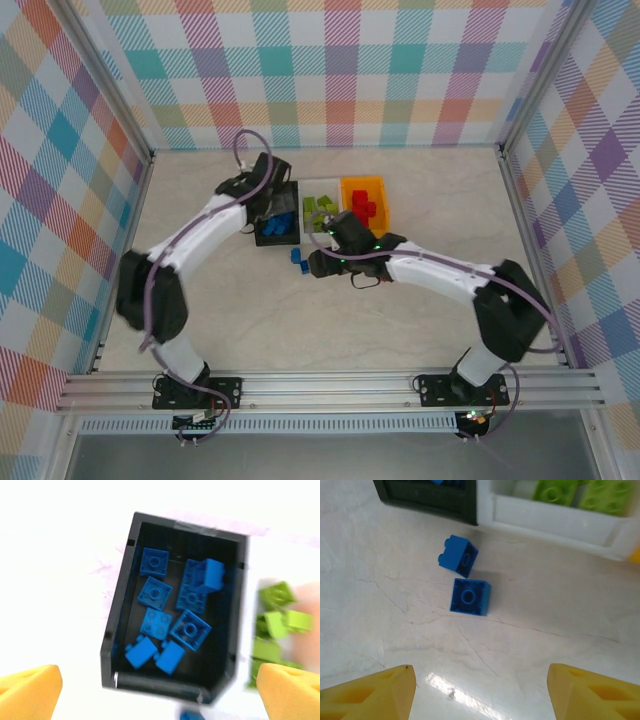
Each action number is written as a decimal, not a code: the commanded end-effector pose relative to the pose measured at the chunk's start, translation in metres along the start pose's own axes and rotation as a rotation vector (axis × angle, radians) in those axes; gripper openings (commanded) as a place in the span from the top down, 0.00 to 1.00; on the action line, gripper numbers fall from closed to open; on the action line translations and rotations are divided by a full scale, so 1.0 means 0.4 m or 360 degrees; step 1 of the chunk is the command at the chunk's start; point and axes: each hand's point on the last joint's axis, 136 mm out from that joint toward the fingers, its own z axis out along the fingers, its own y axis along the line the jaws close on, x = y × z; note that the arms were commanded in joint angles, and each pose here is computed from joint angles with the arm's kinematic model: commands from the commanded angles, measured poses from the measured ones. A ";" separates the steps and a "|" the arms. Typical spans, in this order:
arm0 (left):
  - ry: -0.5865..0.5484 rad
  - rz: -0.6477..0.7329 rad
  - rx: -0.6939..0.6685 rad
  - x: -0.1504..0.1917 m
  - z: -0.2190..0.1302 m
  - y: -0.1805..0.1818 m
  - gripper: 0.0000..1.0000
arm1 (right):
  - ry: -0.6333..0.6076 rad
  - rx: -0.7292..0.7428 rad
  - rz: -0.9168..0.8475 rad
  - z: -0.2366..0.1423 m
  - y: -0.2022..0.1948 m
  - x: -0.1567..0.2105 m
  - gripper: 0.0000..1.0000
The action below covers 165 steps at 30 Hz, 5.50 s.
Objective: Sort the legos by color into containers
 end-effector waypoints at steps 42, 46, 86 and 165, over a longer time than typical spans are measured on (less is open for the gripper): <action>0.0039 -0.0258 -0.0017 0.384 -0.141 0.331 0.00 | -0.0143 -0.0041 -0.0120 0.147 0.155 -0.305 0.65; 0.0050 -0.0256 0.0007 0.385 -0.149 0.328 0.00 | -0.0149 -0.0040 -0.0083 0.208 0.143 -0.381 0.64; 0.0189 -0.0211 0.0177 0.405 -0.108 0.245 0.00 | 0.0065 0.0588 0.0455 -0.034 -0.384 0.131 0.21; 0.0243 -0.0186 0.0197 0.418 -0.093 0.229 0.00 | 0.0257 0.0484 0.0548 0.014 -0.413 0.160 0.28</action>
